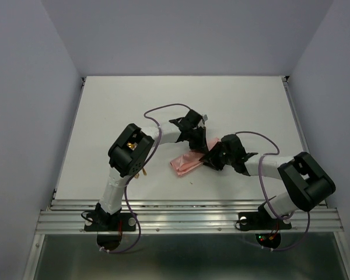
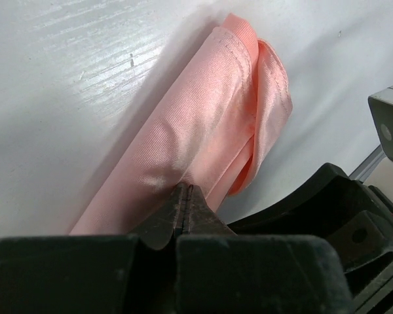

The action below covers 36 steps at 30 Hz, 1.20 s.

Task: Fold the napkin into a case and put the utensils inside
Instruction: Smooth out the smaller rectangle-folded napkin at the center of the board.

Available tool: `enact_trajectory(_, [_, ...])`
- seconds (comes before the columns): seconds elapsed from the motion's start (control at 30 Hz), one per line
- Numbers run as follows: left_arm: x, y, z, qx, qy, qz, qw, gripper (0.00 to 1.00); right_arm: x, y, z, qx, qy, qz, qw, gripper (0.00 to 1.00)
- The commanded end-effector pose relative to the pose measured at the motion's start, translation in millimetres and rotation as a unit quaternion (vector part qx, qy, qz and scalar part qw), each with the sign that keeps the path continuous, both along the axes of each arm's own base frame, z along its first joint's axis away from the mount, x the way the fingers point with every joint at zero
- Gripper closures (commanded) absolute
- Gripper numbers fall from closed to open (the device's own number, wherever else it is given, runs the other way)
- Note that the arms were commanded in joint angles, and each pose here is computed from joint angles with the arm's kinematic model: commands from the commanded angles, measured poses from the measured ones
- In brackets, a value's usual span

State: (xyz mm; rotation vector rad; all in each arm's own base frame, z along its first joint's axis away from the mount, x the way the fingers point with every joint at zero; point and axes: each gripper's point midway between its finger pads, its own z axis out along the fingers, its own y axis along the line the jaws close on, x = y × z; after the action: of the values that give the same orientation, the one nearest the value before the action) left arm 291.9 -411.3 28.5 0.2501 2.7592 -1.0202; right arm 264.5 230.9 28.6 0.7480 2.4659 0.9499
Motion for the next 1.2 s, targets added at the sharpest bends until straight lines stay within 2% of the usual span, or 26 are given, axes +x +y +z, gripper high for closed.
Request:
enact_trajectory(0.0, [0, 7, 10, 0.012, -0.018, 0.01, 1.0, 1.0, -12, -23, -32, -0.065, 0.038, -0.033, 0.997, 0.67])
enact_trajectory(0.07, [1, 7, 11, 0.012, -0.021, 0.011, 1.0, 1.0, -9, -26, -33, -0.073, 0.035, -0.037, 0.996, 0.81])
enact_trajectory(0.23, [1, 9, 24, 0.006, -0.03, 0.014, 0.999, 1.0, -3, -28, -36, -0.091, 0.025, -0.034, 0.995, 0.98])
enact_trajectory(0.4, [1, 10, 48, -0.005, -0.046, 0.013, 0.999, 1.0, 1, -32, -33, -0.11, 0.003, -0.012, 0.994, 0.99])
enact_trajectory(0.43, [0, 11, 51, -0.004, -0.045, 0.012, 0.999, 0.98, 4, -37, -33, -0.123, -0.007, -0.016, 0.992, 0.99])
enact_trajectory(0.53, [-2, 14, 64, -0.005, -0.053, 0.004, 0.999, 0.79, 10, -44, -29, -0.135, -0.026, -0.009, 0.99, 0.99])
enact_trajectory(0.67, [-6, 19, 79, -0.006, -0.066, -0.01, 0.998, 0.74, 16, -43, -27, -0.146, -0.044, 0.016, 0.988, 0.99])
enact_trajectory(0.83, [-10, 43, 85, 0.018, -0.079, -0.005, 0.997, 0.75, 26, -35, -21, -0.158, -0.081, 0.077, 0.981, 0.99])
enact_trajectory(0.9, [-8, 56, 80, 0.027, -0.077, 0.006, 0.997, 0.8, 30, -37, -21, -0.166, -0.093, 0.099, 0.977, 0.99])
enact_trajectory(0.93, [-11, 64, 72, 0.033, -0.072, 0.009, 0.997, 0.87, 35, -37, -18, -0.174, -0.108, 0.12, 0.971, 0.99])
enact_trajectory(1.03, [-12, 78, 53, 0.047, -0.059, 0.017, 0.997, 0.97, 48, -39, -15, -0.178, -0.126, 0.151, 0.964, 0.99])
enact_trajectory(1.17, [-10, 78, 42, 0.044, -0.059, 0.021, 0.997, 0.99, 56, -40, -15, -0.174, -0.13, 0.171, 0.961, 0.99])
